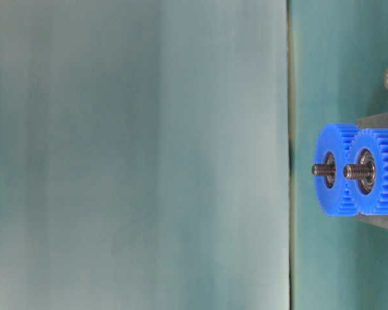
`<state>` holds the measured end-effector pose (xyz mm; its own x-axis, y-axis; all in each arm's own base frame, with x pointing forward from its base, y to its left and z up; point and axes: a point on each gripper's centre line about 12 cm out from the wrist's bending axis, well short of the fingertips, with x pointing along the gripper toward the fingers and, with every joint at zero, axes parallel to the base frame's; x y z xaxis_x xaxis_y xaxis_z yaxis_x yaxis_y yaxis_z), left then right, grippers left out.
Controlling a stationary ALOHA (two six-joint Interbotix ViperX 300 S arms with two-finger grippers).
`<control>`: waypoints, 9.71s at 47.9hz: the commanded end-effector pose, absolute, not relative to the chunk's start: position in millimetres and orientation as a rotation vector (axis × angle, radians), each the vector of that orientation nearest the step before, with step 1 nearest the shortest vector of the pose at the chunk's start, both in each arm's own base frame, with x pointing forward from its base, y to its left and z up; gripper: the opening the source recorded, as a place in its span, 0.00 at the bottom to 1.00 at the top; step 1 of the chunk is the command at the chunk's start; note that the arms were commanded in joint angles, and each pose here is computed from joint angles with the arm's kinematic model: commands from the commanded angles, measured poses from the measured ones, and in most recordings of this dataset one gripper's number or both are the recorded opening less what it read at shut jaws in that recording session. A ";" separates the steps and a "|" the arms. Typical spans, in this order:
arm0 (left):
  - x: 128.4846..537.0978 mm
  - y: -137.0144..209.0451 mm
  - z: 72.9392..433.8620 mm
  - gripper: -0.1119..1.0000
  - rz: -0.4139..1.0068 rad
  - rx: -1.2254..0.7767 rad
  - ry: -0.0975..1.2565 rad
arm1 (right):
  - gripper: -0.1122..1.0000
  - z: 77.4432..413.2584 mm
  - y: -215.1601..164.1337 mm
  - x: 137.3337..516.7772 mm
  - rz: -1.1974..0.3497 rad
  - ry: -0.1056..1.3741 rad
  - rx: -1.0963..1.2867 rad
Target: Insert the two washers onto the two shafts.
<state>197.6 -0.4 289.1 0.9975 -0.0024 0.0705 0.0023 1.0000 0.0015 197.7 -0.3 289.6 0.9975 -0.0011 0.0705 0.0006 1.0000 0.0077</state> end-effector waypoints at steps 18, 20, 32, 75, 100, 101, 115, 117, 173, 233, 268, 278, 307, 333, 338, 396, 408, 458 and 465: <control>223.8 -4.1 288.6 0.11 -0.017 -0.050 0.108 | 0.12 268.7 -20.3 224.6 -0.119 0.356 0.242; 223.6 -3.6 286.4 0.11 -0.013 -0.046 0.151 | 0.12 264.0 -22.6 231.7 -0.128 0.423 0.238; 220.0 -3.1 279.1 0.11 -0.007 -0.040 0.281 | 0.12 224.4 -38.4 289.8 -0.160 0.736 0.167; 211.8 -3.3 285.3 0.11 -0.009 -0.040 0.249 | 0.85 120.8 -71.4 361.9 -0.151 1.095 0.068; 210.2 -3.3 283.0 0.11 -0.009 -0.040 0.250 | 0.84 103.2 -67.6 369.3 -0.136 1.139 0.064; 210.2 -3.3 283.0 0.11 -0.009 -0.040 0.250 | 0.84 102.7 -67.0 369.5 -0.134 1.139 0.063; 209.0 -3.3 284.6 0.11 -0.009 -0.042 0.243 | 0.81 97.1 -65.3 369.7 -0.132 1.151 0.065; 208.9 -3.3 284.4 0.11 -0.009 -0.042 0.244 | 0.79 96.3 -65.3 369.3 -0.132 1.156 0.066; 208.6 -3.3 282.3 0.11 -0.009 -0.042 0.243 | 0.40 213.0 -60.8 417.1 -0.107 1.055 0.031; 199.2 -3.1 284.9 0.11 -0.010 -0.046 0.209 | 0.39 186.6 -60.5 452.8 -0.075 1.153 -0.006; 199.0 -3.1 284.1 0.11 -0.009 -0.052 0.212 | 0.40 187.2 -64.8 451.2 -0.088 1.163 -0.005; 199.0 -3.1 284.1 0.11 -0.009 -0.052 0.212 | 0.40 187.3 -66.4 450.3 -0.093 1.170 0.006; 199.2 -3.1 285.4 0.11 -0.009 -0.055 0.209 | 0.75 218.9 -63.4 433.5 -0.102 1.166 0.019; 199.5 -3.1 283.5 0.11 -0.009 -0.055 0.215 | 0.75 187.2 -12.1 351.6 -0.093 1.099 0.117; 199.6 -3.1 284.1 0.11 -0.009 -0.055 0.214 | 0.75 165.8 -5.3 349.5 -0.088 1.091 0.131; 201.5 -3.2 289.5 0.11 -0.009 -0.056 0.206 | 0.68 101.5 5.0 373.5 -0.070 1.145 0.117; 201.0 -3.2 290.0 0.11 -0.009 -0.056 0.204 | 0.43 98.5 4.3 369.8 -0.076 1.184 0.117; 199.7 -3.1 291.2 0.11 -0.009 -0.055 0.195 | 0.39 221.6 5.1 428.6 -0.050 1.046 0.066; 198.9 -3.1 292.0 0.11 -0.009 -0.055 0.192 | 0.39 212.5 7.2 437.7 -0.039 1.077 0.048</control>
